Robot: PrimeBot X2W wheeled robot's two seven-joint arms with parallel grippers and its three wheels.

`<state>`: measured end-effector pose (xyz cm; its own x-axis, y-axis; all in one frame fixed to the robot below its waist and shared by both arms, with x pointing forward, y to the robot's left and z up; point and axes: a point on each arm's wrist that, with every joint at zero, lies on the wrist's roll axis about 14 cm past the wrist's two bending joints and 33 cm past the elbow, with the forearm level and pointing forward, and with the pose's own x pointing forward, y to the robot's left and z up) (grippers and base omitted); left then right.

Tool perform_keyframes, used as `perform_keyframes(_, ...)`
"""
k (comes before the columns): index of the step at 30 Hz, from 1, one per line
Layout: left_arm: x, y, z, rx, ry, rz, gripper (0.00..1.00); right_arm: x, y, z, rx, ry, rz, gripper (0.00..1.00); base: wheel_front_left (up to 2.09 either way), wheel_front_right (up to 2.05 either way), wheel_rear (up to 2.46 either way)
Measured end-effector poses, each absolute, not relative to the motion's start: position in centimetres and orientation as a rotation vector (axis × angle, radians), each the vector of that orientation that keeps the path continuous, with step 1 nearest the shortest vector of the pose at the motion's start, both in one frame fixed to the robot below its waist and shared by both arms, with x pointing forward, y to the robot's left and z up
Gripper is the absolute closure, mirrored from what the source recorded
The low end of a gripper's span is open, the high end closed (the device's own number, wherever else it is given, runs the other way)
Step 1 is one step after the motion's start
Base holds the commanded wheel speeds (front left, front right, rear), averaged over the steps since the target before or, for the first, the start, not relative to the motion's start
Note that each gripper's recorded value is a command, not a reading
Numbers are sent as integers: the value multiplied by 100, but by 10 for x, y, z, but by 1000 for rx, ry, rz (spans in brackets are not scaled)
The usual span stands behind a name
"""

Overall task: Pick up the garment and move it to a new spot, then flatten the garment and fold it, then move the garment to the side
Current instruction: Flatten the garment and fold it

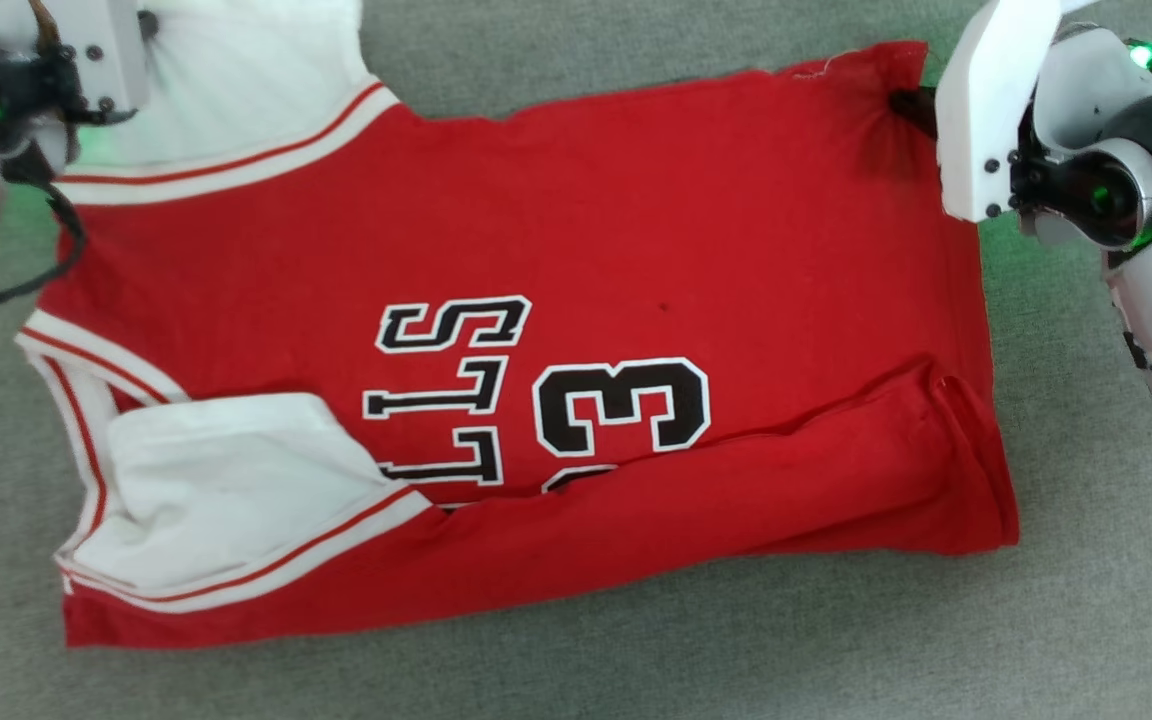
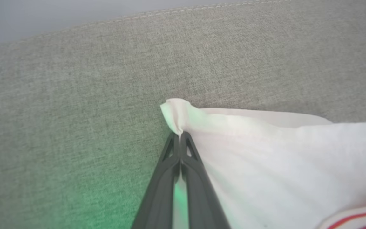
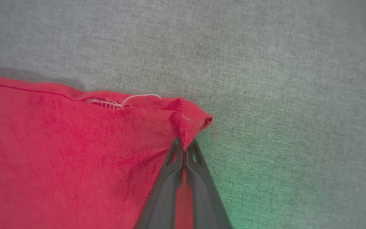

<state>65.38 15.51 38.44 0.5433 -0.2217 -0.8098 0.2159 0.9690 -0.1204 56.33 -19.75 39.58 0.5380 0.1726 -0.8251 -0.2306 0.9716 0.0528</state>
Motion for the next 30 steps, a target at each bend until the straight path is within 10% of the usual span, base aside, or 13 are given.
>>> perform_keyframes(30, 524, 189, 492, -29, 903, -326, 100, 498, -182, 464, -206, 736, 446, 100, 0, 0, 0)
